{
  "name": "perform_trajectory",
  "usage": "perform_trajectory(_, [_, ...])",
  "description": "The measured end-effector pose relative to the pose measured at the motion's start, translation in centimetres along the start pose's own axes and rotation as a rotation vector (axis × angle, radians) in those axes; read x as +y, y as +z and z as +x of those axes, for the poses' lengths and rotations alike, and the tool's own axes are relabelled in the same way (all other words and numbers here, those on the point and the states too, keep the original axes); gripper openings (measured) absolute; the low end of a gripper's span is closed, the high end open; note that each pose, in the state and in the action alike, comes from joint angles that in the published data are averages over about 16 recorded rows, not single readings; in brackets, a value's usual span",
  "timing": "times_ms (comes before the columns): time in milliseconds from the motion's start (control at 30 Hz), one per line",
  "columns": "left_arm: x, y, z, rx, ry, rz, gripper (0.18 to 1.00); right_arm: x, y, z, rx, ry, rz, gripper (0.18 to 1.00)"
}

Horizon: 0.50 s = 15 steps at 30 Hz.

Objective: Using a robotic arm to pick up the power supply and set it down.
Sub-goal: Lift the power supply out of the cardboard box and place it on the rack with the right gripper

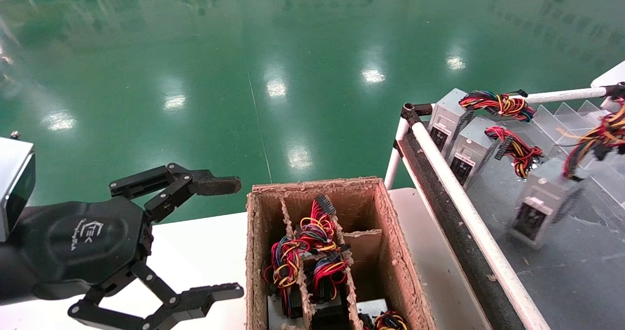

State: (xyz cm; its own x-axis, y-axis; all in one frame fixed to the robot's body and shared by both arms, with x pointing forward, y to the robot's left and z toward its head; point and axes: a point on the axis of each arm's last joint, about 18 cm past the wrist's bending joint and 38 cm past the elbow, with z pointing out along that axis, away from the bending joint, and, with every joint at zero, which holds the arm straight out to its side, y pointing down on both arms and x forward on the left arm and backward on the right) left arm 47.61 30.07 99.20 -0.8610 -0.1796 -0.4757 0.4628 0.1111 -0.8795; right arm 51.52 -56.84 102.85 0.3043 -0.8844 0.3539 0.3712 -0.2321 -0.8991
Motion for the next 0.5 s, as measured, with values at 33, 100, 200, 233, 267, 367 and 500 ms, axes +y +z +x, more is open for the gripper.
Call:
perform_trajectory(33, [0.0,0.0,0.0,0.000,0.000,0.000,1.001,0.0,0.0,0.3,0.013,-0.004,-0.003,0.232])
perform_trajectory(100, [0.0,0.0,0.0,0.000,0.000,0.000,1.001,-0.1,0.1,1.0,0.041,-0.012,-0.008,0.232])
perform_trajectory(200, [0.0,0.0,0.0,0.000,0.000,0.000,1.001,-0.2,0.5,2.0,0.082,-0.022,-0.016,0.232])
perform_trajectory(233, [0.0,0.0,0.0,0.000,0.000,0.000,1.001,-0.3,0.8,2.3,0.096,-0.025,-0.018,0.232])
perform_trajectory(267, [0.0,0.0,0.0,0.000,0.000,0.000,1.001,-0.3,1.0,2.7,0.110,-0.027,-0.020,0.232])
perform_trajectory(367, [0.0,0.0,0.0,0.000,0.000,0.000,1.001,-0.3,2.1,3.7,0.160,-0.030,-0.028,0.232])
perform_trajectory(500, [0.0,0.0,0.0,0.000,0.000,0.000,1.001,-0.3,4.1,5.3,0.246,-0.020,-0.039,0.232])
